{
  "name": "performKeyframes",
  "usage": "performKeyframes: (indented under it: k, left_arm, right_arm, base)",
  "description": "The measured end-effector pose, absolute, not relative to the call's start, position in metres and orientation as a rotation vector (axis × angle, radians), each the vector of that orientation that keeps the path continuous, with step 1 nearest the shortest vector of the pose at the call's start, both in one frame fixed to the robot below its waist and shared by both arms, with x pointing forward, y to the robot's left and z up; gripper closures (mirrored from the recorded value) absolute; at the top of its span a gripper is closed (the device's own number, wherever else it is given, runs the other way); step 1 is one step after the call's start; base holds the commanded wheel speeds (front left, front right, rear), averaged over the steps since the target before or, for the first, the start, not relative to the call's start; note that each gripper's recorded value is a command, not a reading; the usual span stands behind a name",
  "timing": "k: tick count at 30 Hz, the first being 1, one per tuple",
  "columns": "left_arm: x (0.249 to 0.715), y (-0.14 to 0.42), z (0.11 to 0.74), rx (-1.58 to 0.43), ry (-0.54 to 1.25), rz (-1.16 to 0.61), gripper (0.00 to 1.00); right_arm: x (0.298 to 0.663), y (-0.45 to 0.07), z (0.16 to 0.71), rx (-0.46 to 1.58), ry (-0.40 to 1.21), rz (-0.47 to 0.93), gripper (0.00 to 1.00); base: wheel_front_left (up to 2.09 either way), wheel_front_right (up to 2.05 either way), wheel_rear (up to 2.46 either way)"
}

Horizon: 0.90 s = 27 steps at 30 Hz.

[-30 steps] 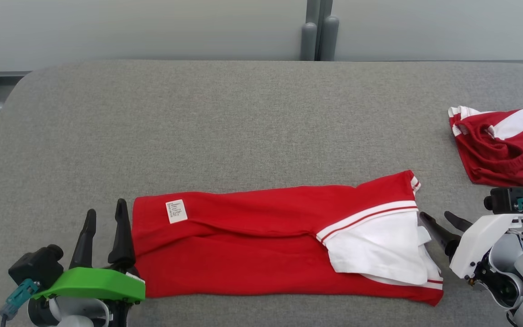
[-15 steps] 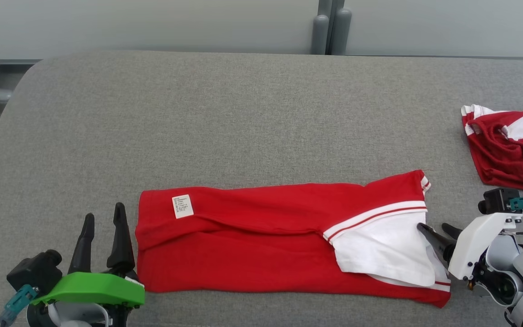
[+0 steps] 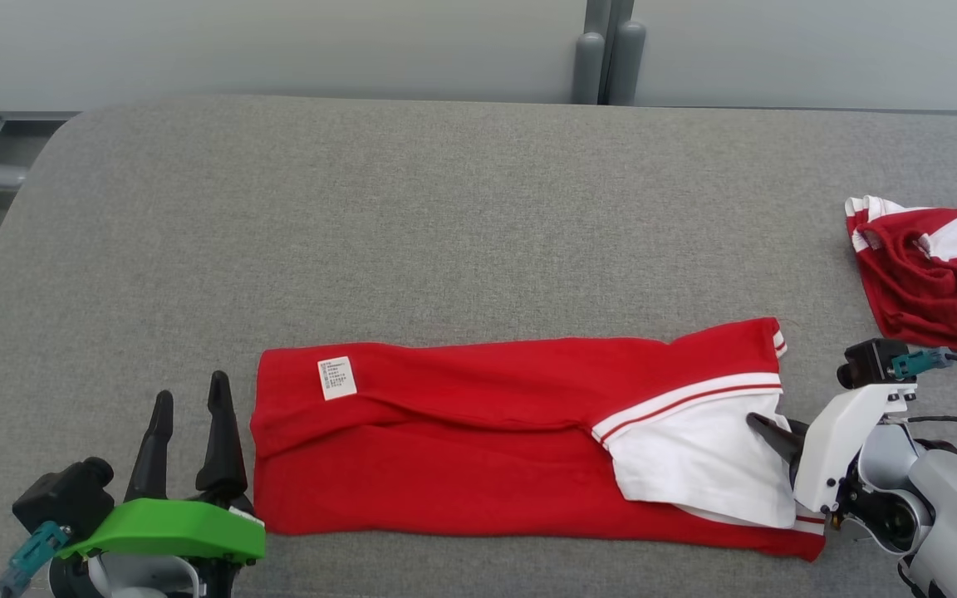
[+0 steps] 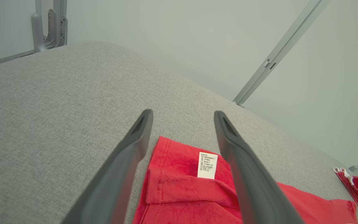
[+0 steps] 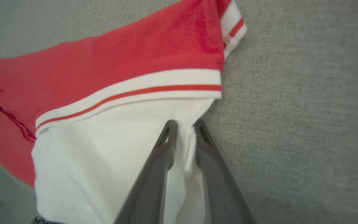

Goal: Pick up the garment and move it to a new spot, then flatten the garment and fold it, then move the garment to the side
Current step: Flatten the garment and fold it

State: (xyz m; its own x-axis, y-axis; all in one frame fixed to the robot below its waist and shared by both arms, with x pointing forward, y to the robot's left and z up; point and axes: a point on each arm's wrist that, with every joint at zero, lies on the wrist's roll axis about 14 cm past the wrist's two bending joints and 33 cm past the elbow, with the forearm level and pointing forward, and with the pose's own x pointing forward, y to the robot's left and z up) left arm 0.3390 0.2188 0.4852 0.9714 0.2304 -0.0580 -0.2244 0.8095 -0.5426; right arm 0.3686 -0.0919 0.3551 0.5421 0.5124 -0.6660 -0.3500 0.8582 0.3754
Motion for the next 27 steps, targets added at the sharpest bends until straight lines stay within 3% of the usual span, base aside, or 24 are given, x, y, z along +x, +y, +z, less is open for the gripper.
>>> performKeyframes:
  k: [2, 17, 27]
  left_arm:
    - [0.338, 0.219, 0.485, -0.579, -0.011, 0.244, 0.0]
    - [0.336, 0.223, 0.484, -0.576, -0.005, 0.258, 0.0]
    - [0.346, 0.212, 0.484, -0.58, 0.004, 0.22, 0.0]
  right_arm:
    - [0.367, -0.09, 0.354, 0.2, 0.861, 0.524, 1.0]
    - [0.391, -0.096, 0.378, 0.239, 0.757, 0.494, 1.0]
    - [0.411, -0.16, 0.398, 0.189, 0.685, 0.367, 1.0]
  base:
    - [0.0, 0.0, 0.0]
    - [0.0, 0.0, 0.0]
    - [0.0, 0.0, 0.0]
